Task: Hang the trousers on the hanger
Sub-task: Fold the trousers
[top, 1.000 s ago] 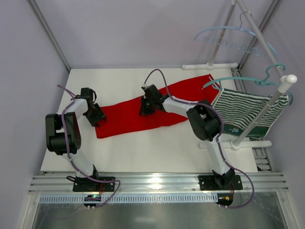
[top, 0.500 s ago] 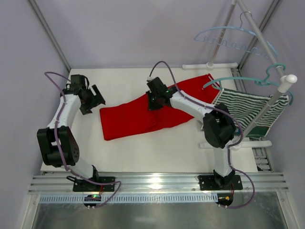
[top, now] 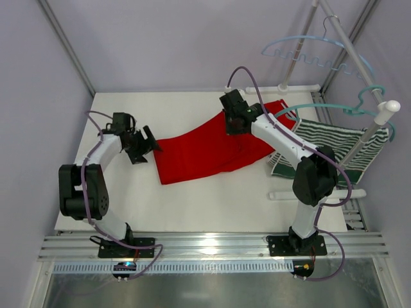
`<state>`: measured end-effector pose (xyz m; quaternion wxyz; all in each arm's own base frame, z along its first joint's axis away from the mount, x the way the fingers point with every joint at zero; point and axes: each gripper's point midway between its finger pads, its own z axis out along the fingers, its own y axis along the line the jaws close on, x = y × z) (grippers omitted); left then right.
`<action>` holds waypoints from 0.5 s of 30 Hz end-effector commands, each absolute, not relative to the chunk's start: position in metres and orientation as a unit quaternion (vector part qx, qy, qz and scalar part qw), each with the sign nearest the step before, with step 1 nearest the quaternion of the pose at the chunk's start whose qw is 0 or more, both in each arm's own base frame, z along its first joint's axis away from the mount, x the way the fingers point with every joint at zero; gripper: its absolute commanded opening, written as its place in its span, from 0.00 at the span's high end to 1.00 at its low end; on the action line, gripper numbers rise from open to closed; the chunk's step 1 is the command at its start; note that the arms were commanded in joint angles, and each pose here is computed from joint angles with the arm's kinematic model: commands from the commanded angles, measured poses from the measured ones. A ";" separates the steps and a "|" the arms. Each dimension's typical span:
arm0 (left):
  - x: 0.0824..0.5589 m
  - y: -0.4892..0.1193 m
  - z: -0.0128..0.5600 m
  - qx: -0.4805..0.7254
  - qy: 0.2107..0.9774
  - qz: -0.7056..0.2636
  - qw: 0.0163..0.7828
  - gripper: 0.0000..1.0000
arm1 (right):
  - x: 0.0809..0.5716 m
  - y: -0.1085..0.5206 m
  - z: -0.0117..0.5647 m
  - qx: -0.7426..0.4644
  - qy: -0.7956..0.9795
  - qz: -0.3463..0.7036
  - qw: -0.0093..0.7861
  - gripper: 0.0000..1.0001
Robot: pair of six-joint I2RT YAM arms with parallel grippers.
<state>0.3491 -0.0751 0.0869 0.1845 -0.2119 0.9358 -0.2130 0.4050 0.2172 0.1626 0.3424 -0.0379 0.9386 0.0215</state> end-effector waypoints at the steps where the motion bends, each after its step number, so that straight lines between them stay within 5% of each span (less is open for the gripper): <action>1: 0.356 -0.099 0.074 -0.204 0.930 -0.245 0.184 0.18 | 0.414 0.214 0.191 -0.042 0.925 0.013 0.379 0.96; 7: 0.347 -0.100 0.035 -0.222 0.943 -0.214 0.127 0.24 | 0.414 0.215 0.183 -0.045 0.926 0.015 0.375 0.96; 10: 0.345 -0.084 0.023 -0.235 0.949 -0.164 0.134 0.35 | 0.410 0.225 0.176 -0.052 0.928 0.038 0.366 0.96; 11: 0.345 -0.077 0.023 -0.240 0.949 -0.146 0.141 0.56 | 0.412 0.235 0.175 -0.052 0.925 0.055 0.372 0.96; 14: 0.340 -0.049 0.020 -0.247 0.958 -0.061 0.134 0.97 | 0.401 0.251 0.157 -0.066 0.930 0.035 0.359 0.96; 15: 0.352 -0.042 0.028 -0.234 0.961 -0.048 0.141 1.00 | 0.400 0.256 0.158 -0.057 0.930 0.039 0.361 0.96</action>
